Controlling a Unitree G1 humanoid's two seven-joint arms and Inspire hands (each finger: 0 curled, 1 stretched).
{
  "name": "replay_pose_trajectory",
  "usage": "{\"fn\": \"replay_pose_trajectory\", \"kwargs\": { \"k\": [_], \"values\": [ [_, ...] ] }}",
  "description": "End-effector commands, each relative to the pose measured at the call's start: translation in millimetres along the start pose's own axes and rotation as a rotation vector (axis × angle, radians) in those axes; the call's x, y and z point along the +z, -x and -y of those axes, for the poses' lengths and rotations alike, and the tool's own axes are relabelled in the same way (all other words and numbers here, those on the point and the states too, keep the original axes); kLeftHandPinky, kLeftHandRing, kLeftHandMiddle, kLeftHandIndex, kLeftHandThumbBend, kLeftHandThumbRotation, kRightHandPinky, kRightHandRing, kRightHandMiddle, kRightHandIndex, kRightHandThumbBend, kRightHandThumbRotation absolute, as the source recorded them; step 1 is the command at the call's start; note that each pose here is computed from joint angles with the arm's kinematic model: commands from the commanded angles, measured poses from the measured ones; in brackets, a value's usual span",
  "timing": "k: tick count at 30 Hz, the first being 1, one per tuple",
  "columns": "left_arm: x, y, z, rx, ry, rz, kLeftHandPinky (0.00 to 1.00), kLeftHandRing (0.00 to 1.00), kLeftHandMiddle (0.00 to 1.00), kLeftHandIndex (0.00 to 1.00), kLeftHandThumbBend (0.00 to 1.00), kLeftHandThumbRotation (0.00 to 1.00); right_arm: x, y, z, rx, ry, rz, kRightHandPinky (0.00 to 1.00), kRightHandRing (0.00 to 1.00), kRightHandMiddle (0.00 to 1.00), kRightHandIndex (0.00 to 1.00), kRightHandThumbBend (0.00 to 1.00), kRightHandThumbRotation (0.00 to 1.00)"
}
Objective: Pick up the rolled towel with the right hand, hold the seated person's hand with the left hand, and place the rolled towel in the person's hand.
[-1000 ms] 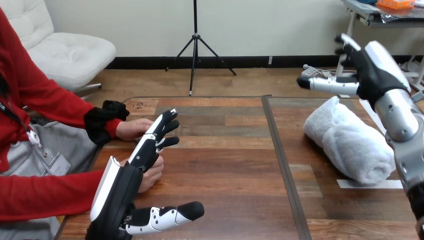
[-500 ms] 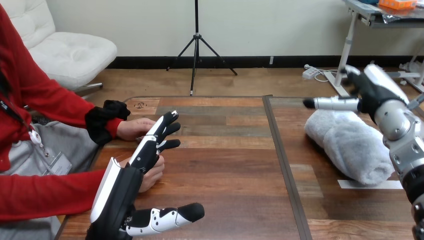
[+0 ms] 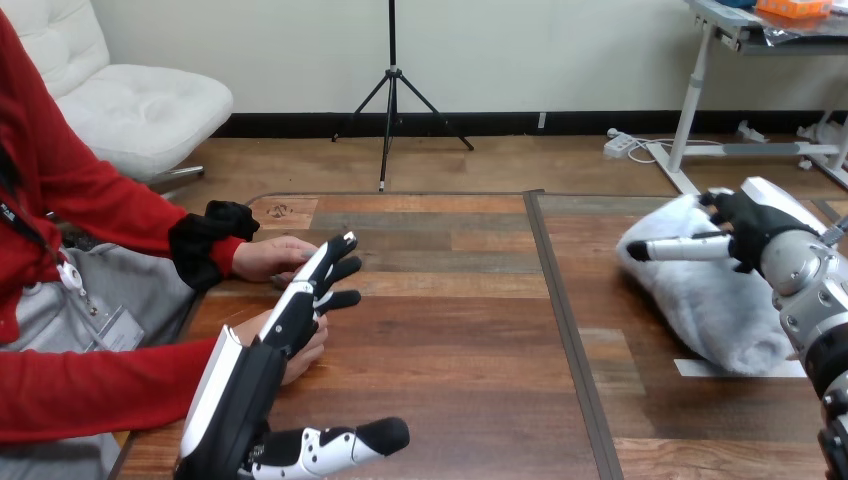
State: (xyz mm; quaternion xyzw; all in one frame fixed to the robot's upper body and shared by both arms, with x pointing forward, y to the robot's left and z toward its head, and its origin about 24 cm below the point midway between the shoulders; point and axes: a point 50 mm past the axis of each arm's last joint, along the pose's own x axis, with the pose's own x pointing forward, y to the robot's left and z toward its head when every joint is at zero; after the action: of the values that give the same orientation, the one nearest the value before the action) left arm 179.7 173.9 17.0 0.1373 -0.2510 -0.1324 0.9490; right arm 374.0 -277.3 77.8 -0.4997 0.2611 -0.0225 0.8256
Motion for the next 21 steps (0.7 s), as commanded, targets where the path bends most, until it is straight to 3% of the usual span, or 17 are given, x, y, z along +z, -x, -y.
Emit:
{"fn": "replay_pose_trajectory", "kwargs": {
  "k": [1, 21],
  "values": [
    [16.5, -17.4, -8.0, 0.018, -0.051, 0.139, 0.81, 0.91, 0.95, 0.94, 1.0, 0.57, 38.6, 2.4, 34.1, -0.098, 0.021, 0.054, 0.64, 0.88, 0.92, 0.93, 1.0, 0.55],
    [21.9, -12.5, -8.2, 0.021, -0.055, 0.149, 0.81, 0.9, 0.94, 0.94, 1.0, 0.59, 17.6, -0.1, 17.4, -0.058, 0.1, -0.043, 0.63, 0.87, 0.88, 0.93, 1.0, 0.56]
  ]
}}
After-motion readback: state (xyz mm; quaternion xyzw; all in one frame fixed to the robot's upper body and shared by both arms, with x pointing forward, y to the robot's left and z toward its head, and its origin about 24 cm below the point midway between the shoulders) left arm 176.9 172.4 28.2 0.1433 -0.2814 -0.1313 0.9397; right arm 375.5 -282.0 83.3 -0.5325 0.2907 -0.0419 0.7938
